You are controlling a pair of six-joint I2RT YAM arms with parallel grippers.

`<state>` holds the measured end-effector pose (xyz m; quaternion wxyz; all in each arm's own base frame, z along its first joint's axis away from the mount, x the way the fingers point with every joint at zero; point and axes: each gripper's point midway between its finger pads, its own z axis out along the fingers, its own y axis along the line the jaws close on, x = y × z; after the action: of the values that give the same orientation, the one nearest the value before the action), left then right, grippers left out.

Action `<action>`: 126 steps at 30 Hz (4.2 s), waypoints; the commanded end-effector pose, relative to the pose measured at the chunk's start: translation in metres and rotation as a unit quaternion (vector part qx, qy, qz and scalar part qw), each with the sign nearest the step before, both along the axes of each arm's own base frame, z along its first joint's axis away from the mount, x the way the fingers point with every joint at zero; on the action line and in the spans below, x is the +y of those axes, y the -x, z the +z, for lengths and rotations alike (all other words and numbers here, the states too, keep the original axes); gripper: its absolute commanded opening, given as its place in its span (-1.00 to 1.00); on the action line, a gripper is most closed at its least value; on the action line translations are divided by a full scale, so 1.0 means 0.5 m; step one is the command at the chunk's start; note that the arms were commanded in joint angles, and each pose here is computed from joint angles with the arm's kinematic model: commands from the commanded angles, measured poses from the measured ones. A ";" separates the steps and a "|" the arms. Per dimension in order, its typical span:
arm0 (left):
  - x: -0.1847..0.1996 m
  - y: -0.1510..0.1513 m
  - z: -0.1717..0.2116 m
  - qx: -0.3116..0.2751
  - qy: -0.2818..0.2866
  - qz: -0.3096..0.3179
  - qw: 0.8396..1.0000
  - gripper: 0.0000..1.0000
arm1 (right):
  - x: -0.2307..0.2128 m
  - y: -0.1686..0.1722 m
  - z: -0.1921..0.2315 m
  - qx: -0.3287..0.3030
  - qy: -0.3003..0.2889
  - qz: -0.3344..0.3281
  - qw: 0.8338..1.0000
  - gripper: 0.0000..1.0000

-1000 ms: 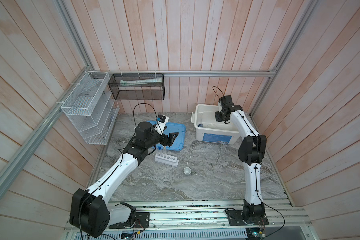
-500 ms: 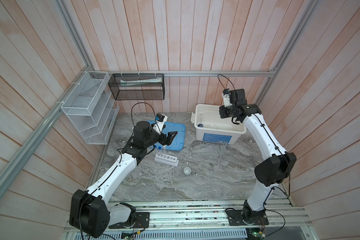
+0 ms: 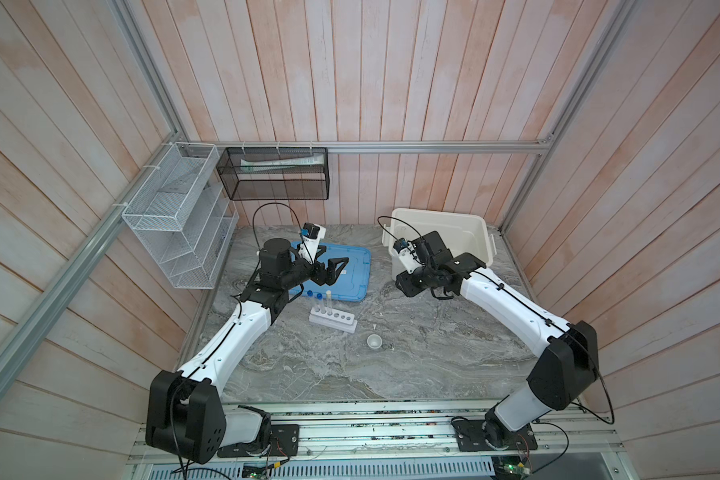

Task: Organize the chemistry lab equipment
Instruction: 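Lower right gripper onto the small white cup while left gripper shifts along lid, then lift the small white cup with right gripper and carry it over the bin, then lower the white cup into the bin and open right gripper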

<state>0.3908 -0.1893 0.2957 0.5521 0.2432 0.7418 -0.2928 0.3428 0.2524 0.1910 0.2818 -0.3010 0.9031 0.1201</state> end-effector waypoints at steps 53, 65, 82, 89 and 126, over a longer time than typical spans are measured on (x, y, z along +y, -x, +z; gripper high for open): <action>0.112 -0.002 0.028 -0.018 0.061 0.039 0.997 0.78 | 0.103 0.183 -0.304 0.190 0.111 0.036 0.975 -0.81; 0.109 0.000 0.030 -0.018 0.058 0.036 0.998 0.78 | 0.091 0.177 -0.216 0.181 0.137 0.062 0.972 -0.98; 0.100 0.005 0.028 -0.016 0.052 0.028 0.998 0.78 | -0.078 -0.090 0.048 0.026 0.124 -0.100 0.987 -0.96; 0.106 0.006 0.018 -0.012 0.045 0.038 0.998 0.78 | -0.120 -0.164 0.112 -0.010 0.116 -0.136 0.984 -0.96; 0.110 -0.014 0.029 -0.006 0.029 0.050 0.998 0.78 | -0.433 -0.353 -0.135 0.084 0.151 -0.279 0.944 -0.96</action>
<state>0.3939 -0.1343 0.3010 0.5697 0.1859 0.7446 -0.2942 0.5139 0.0397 0.1341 0.1881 -0.0644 0.9768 -0.0793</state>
